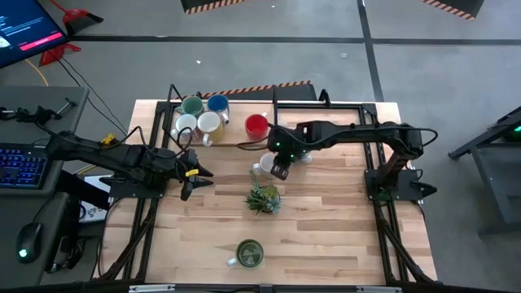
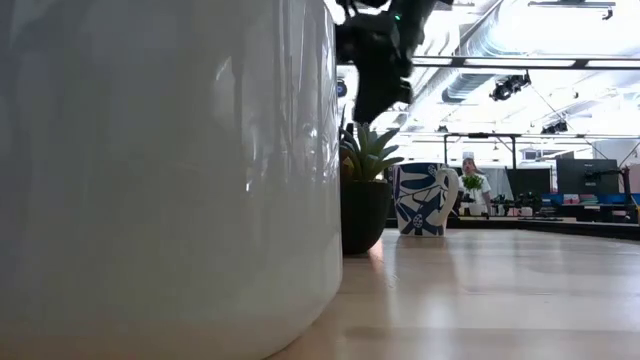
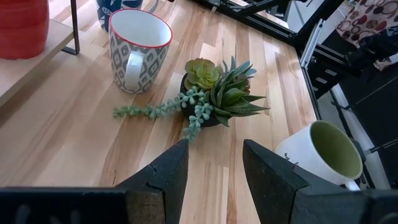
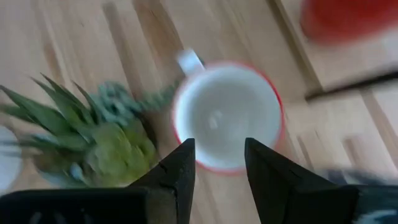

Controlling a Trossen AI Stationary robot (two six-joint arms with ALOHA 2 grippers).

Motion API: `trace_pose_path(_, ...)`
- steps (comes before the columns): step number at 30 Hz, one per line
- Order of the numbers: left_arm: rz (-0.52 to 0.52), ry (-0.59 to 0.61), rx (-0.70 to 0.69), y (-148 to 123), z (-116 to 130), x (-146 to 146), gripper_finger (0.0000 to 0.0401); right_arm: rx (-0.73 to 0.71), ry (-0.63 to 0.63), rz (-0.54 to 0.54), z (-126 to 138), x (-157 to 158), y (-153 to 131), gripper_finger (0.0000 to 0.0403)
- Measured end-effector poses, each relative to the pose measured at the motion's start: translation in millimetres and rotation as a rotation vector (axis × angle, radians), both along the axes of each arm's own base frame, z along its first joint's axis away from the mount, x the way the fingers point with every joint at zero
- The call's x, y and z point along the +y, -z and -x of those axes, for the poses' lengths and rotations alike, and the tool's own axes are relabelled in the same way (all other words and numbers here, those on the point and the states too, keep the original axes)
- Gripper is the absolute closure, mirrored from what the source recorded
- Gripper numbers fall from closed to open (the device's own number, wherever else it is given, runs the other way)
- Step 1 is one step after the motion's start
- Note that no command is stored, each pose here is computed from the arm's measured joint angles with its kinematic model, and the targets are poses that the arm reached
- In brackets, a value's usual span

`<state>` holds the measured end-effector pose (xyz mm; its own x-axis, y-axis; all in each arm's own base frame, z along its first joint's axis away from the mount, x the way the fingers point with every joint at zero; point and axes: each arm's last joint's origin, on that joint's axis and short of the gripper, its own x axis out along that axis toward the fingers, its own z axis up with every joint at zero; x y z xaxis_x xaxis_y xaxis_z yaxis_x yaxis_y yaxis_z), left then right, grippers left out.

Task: Place coffee mugs
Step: Put the white green mug on the shelf

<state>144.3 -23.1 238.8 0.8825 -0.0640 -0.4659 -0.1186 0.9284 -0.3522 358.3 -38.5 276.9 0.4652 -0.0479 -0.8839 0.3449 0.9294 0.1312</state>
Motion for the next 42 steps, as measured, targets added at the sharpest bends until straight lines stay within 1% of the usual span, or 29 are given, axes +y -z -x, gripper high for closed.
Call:
trace_pose_path(5,0.000,0.000,0.000,0.0,0.0,0.0,0.0259,-0.113,-0.035,0.022,-9.8,2.8,-5.7,0.0285)
trace_pose_path(8,0.000,0.000,0.000,0.0,0.0,0.0,0.0259,-0.193,-0.068,-0.016,-15.8,4.7,-10.1,0.0285)
trace_pose_path(10,-0.005,0.003,0.000,0.0,0.0,0.0,0.0259,-0.223,-0.077,-0.020,-18.1,6.1,-11.9,0.0285)
trace_pose_path(17,-0.009,0.005,-0.001,0.0,0.0,0.0,0.0259,-0.173,-0.072,-0.018,-14.5,6.7,-8.9,0.0285)
trace_pose_path(21,-0.009,0.005,-0.001,0.0,0.0,0.0,0.0259,-0.173,-0.088,-0.019,-14.9,12.2,-9.0,0.0285)
trace_pose_path(26,-0.030,0.016,-0.002,0.0,0.0,0.0,0.0259,-0.171,-0.167,0.008,-15.5,24.1,-8.9,0.0285)
trace_pose_path(29,-0.029,0.016,-0.002,0.0,-0.1,0.0,0.0259,-0.159,-0.204,0.042,-14.9,29.1,-8.3,0.0285)
trace_pose_path(31,-0.029,0.016,-0.002,0.0,0.0,0.0,0.0259,-0.147,-0.191,0.064,-14.2,29.8,-7.7,0.0285)
trace_pose_path(35,-0.024,0.014,-0.002,0.0,0.0,0.0,0.0259,-0.142,-0.141,0.069,-13.9,28.9,-7.6,0.0285)
trace_pose_path(42,-0.022,0.012,-0.002,0.0,0.0,0.0,0.0259,-0.142,-0.139,0.069,-13.9,28.7,-7.6,0.0285)
